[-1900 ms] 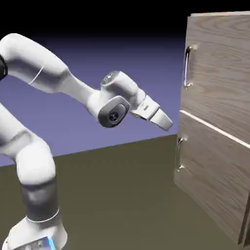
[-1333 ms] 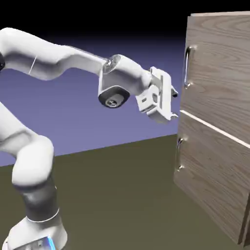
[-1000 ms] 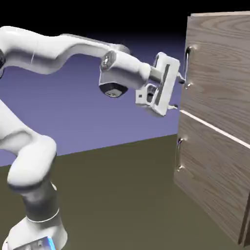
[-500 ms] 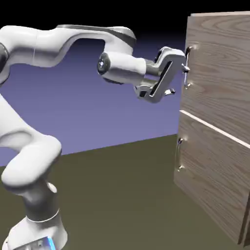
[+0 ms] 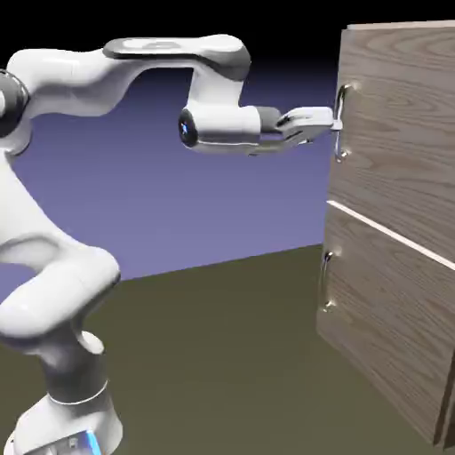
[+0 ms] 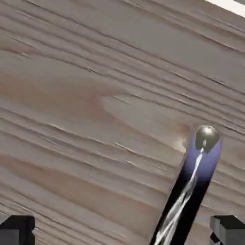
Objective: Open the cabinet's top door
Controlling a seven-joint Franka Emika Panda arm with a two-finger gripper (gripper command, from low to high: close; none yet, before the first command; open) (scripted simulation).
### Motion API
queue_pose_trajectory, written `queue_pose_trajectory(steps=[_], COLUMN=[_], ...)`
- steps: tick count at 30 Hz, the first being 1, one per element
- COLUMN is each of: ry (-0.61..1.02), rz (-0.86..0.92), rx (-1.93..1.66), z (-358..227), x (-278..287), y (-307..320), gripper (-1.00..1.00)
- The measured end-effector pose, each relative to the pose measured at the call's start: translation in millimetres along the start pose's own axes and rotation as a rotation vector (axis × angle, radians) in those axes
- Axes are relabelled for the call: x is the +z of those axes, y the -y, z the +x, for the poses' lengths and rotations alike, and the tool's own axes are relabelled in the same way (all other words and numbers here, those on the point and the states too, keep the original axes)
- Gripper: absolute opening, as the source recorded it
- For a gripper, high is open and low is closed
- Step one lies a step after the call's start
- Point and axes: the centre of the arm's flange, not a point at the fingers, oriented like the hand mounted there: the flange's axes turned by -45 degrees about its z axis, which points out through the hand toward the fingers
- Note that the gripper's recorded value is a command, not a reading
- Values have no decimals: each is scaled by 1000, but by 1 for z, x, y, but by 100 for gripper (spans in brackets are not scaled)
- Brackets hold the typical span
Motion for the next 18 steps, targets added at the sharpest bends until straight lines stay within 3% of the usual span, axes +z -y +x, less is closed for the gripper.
queue_pose_trajectory(steps=[6,13,14,18], ry=[55,54,55,58], rz=[19,19,19,2], rx=[290,289,291,291], z=[-6,-8,-8,-8], x=[13,56,63,56], y=[-29,-28,-27,-25], gripper=[0,0,-100,-100])
